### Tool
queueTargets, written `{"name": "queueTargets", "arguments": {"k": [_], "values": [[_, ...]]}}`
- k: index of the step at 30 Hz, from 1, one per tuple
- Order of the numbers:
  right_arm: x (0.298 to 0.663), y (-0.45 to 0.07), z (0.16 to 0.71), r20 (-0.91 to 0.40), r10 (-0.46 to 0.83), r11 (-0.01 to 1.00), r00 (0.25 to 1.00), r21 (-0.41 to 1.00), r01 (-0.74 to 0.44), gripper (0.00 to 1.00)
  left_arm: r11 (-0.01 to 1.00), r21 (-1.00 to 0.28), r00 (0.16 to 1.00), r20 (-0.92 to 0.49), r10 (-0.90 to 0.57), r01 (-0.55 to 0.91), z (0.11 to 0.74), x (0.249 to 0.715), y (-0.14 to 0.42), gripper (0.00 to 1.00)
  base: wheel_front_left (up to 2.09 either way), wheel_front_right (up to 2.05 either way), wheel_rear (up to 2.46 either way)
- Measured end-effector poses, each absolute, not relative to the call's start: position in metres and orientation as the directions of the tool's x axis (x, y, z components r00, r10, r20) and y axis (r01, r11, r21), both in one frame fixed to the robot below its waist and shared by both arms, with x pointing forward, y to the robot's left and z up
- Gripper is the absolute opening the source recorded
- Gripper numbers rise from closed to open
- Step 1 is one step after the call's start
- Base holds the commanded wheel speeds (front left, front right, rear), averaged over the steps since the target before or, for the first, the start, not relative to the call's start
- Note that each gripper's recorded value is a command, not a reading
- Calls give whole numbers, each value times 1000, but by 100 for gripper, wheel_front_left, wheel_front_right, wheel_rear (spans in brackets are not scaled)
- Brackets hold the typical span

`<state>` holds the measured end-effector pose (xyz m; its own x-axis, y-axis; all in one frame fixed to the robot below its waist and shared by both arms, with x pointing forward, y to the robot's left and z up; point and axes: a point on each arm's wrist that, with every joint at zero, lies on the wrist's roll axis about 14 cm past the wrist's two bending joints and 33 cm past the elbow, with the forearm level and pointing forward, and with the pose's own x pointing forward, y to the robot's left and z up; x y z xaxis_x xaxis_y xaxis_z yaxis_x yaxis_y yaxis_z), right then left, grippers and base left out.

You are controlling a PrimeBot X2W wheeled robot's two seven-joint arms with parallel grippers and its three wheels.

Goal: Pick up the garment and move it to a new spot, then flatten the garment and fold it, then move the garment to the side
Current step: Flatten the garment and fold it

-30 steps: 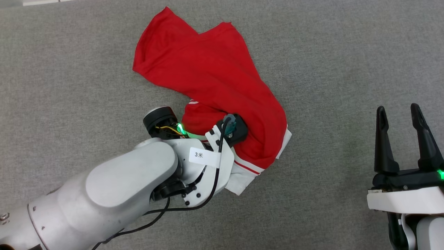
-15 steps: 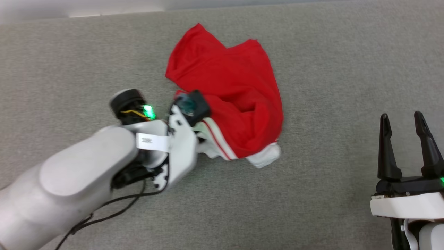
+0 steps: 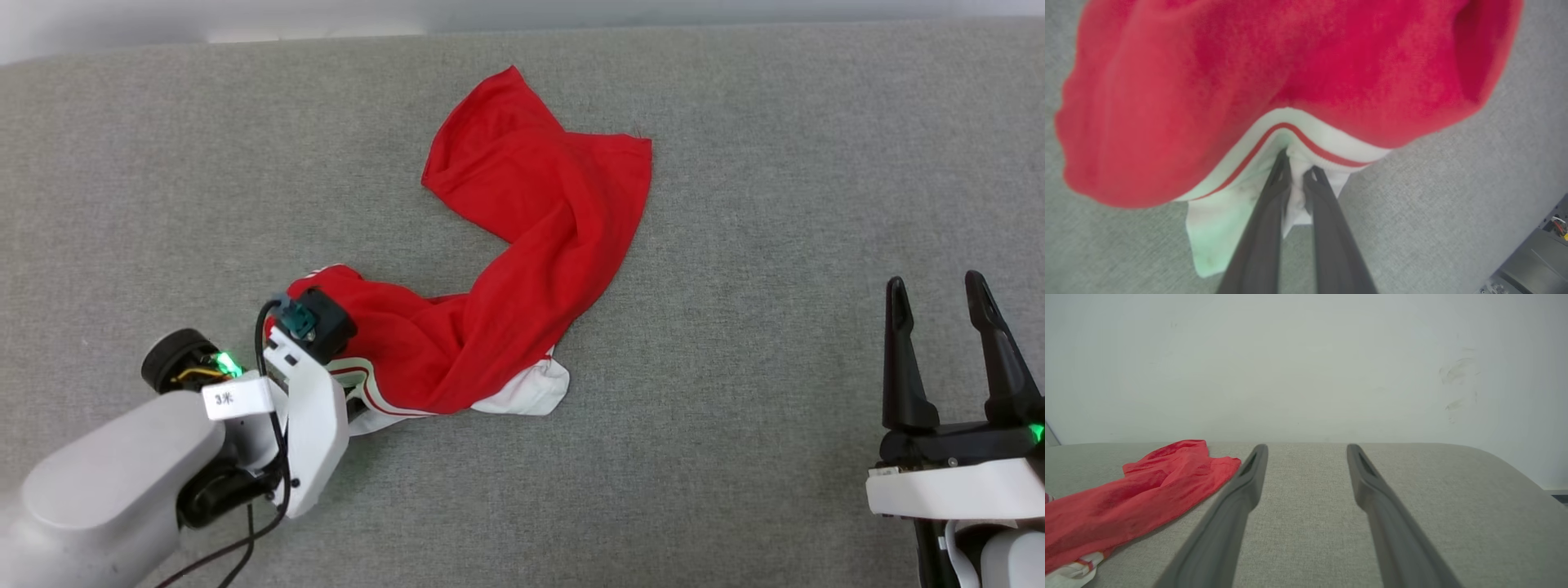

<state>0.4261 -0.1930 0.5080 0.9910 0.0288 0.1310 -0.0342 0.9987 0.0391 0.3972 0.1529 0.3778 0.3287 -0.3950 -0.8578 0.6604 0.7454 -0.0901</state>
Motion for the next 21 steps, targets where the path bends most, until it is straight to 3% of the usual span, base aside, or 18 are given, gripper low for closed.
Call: {"name": "queueTargets", "arguments": {"k": [2, 7, 16, 21], "values": [[424, -194, 508, 129, 26, 999, 991, 39, -31, 100, 759, -87, 363, -839, -405, 646, 380, 399, 152, 100, 0, 0, 0], [421, -192, 513, 141, 33, 999, 989, 34, -39, 100, 762, -61, 470, -754, -459, 645, 408, 411, 140, 100, 0, 0, 0], [414, -182, 526, 173, 59, 997, 983, 39, -67, 100, 772, 68, 699, -480, -531, 633, 525, 453, 125, 100, 0, 0, 0], [412, -184, 528, 175, 55, 997, 983, 37, -62, 100, 777, 158, 772, -337, -538, 610, 575, 478, 116, 100, 0, 0, 0]]}}
